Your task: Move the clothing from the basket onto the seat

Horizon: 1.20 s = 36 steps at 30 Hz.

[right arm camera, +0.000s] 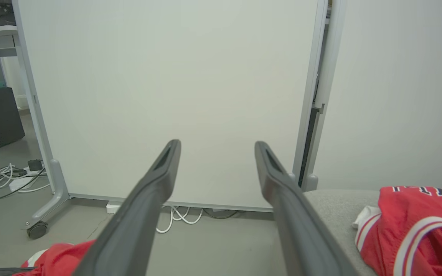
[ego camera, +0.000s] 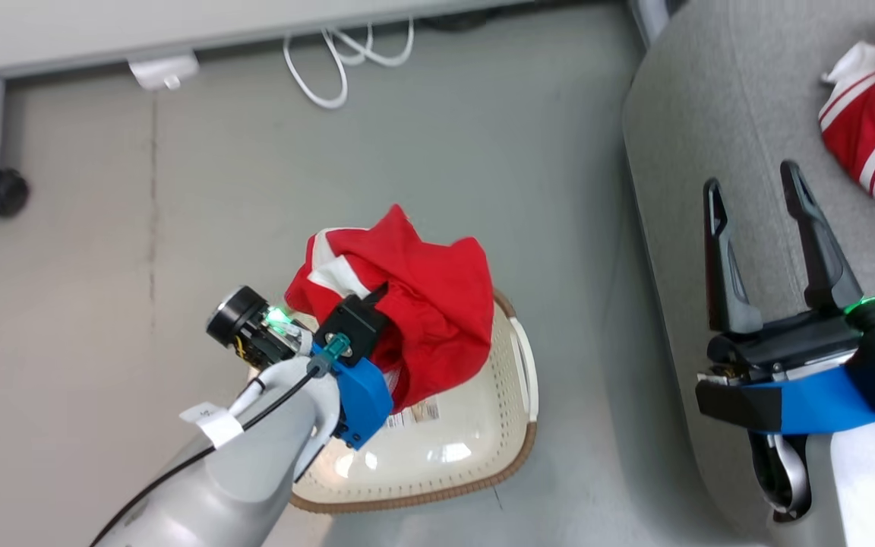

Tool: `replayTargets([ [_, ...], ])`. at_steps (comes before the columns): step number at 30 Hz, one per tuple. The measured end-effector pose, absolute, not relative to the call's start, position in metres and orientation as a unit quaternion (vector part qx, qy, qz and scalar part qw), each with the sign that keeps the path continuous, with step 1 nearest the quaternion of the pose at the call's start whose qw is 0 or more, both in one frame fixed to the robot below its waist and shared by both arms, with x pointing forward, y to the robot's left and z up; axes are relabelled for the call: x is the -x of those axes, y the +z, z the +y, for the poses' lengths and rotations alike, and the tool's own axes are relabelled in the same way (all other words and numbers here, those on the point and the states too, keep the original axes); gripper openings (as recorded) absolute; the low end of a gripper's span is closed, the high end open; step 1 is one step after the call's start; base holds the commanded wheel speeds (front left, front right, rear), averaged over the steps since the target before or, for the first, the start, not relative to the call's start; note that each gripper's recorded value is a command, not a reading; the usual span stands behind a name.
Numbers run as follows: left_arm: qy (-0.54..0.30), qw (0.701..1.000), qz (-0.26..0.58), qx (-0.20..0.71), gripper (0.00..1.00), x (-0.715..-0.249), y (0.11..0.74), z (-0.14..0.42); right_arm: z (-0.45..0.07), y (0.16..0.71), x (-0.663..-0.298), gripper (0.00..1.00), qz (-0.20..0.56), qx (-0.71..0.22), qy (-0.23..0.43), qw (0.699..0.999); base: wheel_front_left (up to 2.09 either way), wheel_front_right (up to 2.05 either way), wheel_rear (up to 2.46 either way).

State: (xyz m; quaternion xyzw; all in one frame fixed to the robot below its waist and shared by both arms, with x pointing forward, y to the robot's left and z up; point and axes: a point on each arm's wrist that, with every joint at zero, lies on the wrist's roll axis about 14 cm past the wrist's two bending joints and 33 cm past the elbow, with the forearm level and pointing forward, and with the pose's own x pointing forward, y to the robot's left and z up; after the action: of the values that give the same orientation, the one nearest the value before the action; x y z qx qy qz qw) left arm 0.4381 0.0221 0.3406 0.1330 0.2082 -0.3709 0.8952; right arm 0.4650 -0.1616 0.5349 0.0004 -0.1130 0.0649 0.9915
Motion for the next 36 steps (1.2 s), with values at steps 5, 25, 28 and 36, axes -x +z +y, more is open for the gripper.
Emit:
replayTargets([
  [5, -0.355, 0.914, 0.159, -0.113, 0.0, -0.439, 0.38, 0.021, -0.158, 0.547, -0.451, 1.0, -0.123, -0.006, 0.068, 0.99, 0.0, 0.0, 0.0],
  [25, -0.292, 0.956, -0.03, -0.023, 0.0, -0.456, 0.532, 0.03, -0.149, 0.576, -0.417, 1.0, -0.151, -0.037, 0.081, 0.985, 0.0, 0.0, 0.0],
  [28, -0.293, 0.955, -0.047, -0.006, 0.0, -0.456, 0.547, 0.028, -0.148, 0.575, -0.415, 1.0, -0.149, -0.04, 0.082, 0.985, 0.0, 0.0, 0.0],
  [36, -0.296, 0.952, -0.073, 0.03, 0.0, -0.452, 0.572, 0.023, -0.145, 0.573, -0.413, 1.0, -0.146, -0.047, 0.085, 0.984, 0.0, 0.0, 0.0],
])
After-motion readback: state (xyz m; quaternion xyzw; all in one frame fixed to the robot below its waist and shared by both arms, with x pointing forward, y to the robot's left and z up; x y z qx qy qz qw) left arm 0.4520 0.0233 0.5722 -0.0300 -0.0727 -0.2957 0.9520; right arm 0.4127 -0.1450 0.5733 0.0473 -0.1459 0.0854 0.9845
